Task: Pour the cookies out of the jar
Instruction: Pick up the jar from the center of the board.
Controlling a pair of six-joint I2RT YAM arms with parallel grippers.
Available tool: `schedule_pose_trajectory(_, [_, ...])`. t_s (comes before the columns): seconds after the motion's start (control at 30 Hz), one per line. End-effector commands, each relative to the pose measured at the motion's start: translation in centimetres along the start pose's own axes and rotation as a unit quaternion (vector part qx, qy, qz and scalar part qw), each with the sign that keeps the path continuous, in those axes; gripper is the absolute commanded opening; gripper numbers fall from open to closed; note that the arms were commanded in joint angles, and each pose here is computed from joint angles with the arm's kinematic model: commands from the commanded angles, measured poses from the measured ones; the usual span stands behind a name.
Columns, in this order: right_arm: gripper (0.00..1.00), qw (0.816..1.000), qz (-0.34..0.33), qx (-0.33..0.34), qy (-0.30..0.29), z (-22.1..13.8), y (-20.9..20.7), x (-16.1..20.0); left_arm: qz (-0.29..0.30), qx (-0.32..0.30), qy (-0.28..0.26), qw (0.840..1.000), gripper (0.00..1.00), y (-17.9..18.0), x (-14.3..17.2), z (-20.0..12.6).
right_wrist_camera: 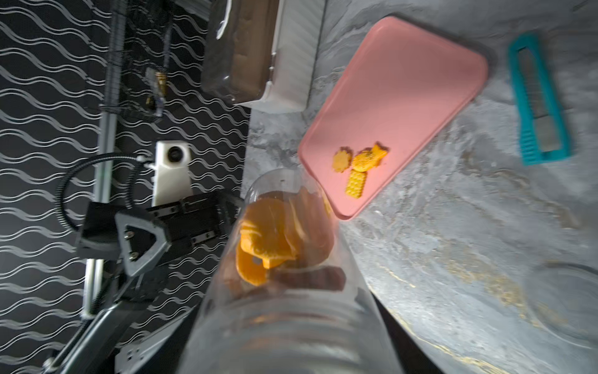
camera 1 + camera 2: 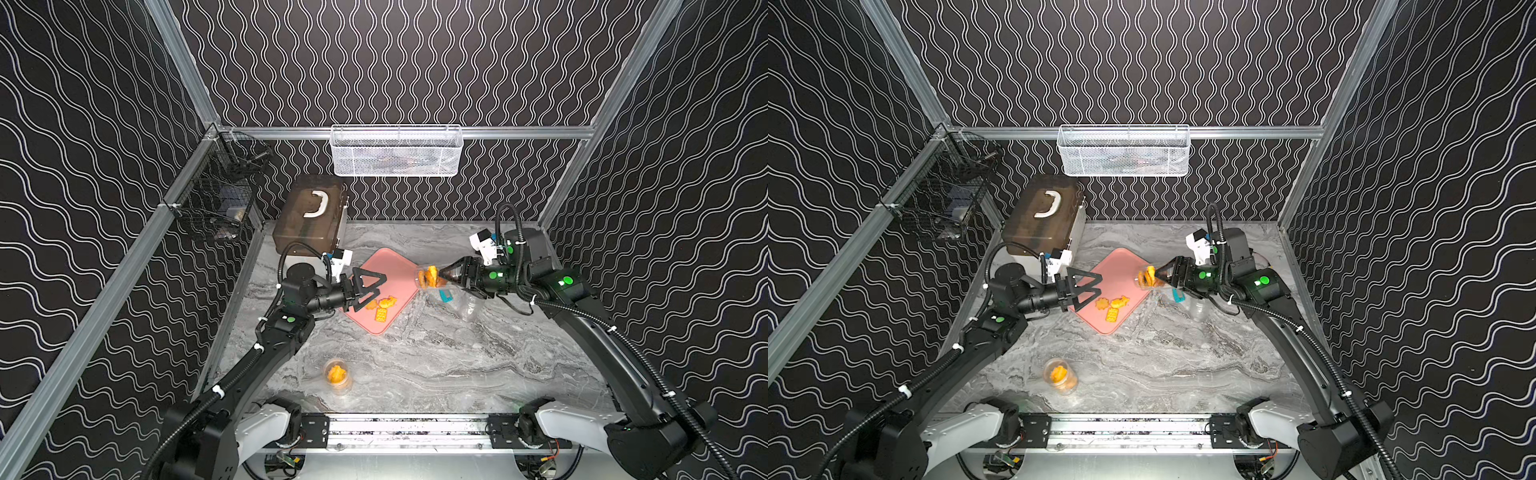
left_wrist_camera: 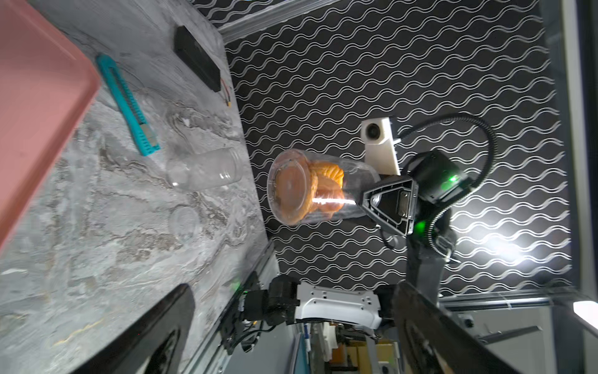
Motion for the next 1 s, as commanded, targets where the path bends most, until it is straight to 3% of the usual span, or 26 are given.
schedule_pose_trajectory(0.0, [0.66,0.994,0.001,-0.106,-0.029,-0.2,2.2,-1.1,0.011,0.093,0.014,0.995,0.99,-2.8,0.4,0.1])
schedule_pose_trajectory(0.57, [0.65,0.981,0.04,-0.191,-0.02,1.1,2.0,-0.4,0.007,0.115,0.033,0.993,0.99,-3.5,1.7,1.5])
schedule_pose_trajectory(0.97, [0.64,0.976,0.042,-0.213,-0.006,1.9,2.3,0.0,0.009,0.117,0.058,0.991,0.99,-3.9,2.7,3.7])
Point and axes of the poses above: each gripper's point midway between its finger pads, its own z axis out along the fingers, its own y axis along the line the jaws close on, x = y × z, the point moved 8 cm from there along -z, back along the fingers, and after that the axes turned 13 degrees about -z, right-handed, at the moved point
